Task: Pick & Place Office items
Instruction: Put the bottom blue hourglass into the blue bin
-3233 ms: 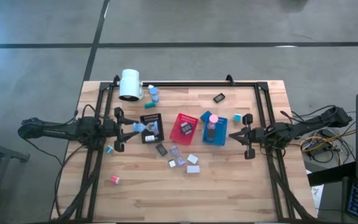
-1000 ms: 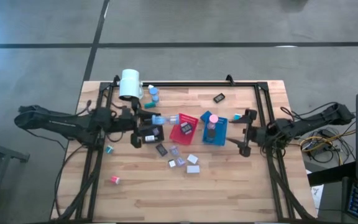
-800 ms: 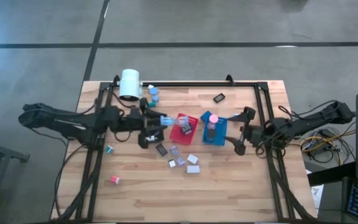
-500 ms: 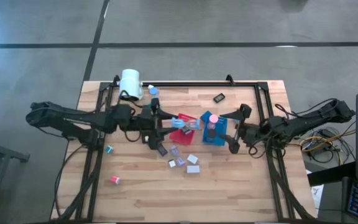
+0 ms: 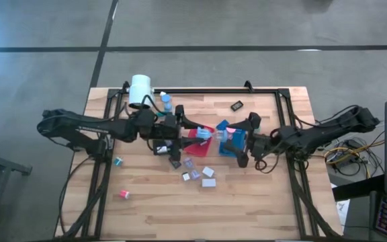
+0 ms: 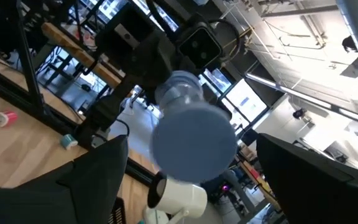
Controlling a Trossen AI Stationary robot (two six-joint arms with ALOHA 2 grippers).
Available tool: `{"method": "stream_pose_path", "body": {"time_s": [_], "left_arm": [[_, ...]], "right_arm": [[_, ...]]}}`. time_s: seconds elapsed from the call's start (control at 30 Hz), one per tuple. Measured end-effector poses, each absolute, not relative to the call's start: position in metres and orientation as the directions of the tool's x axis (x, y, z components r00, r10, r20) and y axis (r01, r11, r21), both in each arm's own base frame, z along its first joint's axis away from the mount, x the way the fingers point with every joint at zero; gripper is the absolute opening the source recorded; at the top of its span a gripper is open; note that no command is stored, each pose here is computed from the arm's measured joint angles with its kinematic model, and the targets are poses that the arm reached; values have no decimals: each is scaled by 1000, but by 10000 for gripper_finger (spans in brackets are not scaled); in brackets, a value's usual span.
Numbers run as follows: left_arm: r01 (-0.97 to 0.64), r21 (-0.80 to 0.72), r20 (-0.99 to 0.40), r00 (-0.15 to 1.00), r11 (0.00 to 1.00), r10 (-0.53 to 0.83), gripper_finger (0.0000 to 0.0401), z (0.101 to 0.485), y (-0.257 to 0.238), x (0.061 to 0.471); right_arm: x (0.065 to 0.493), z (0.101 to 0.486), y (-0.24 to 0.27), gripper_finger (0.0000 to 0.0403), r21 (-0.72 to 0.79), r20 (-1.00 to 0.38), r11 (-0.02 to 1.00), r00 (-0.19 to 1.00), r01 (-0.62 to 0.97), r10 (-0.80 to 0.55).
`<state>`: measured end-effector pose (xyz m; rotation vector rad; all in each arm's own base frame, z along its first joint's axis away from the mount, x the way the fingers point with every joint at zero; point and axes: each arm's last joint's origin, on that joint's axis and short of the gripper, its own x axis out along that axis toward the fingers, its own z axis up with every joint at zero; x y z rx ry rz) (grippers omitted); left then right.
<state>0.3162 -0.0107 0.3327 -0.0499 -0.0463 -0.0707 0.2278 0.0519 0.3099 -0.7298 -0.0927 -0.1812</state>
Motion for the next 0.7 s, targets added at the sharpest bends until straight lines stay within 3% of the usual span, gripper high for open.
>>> {"method": "stream_pose_path", "body": {"time_s": [0.7], "left_arm": [[81, -62, 39, 996, 995, -79, 202, 330, -8, 318]], "right_arm": [[240, 305, 54, 324, -687, 119, 705, 985, 174, -127]]}}
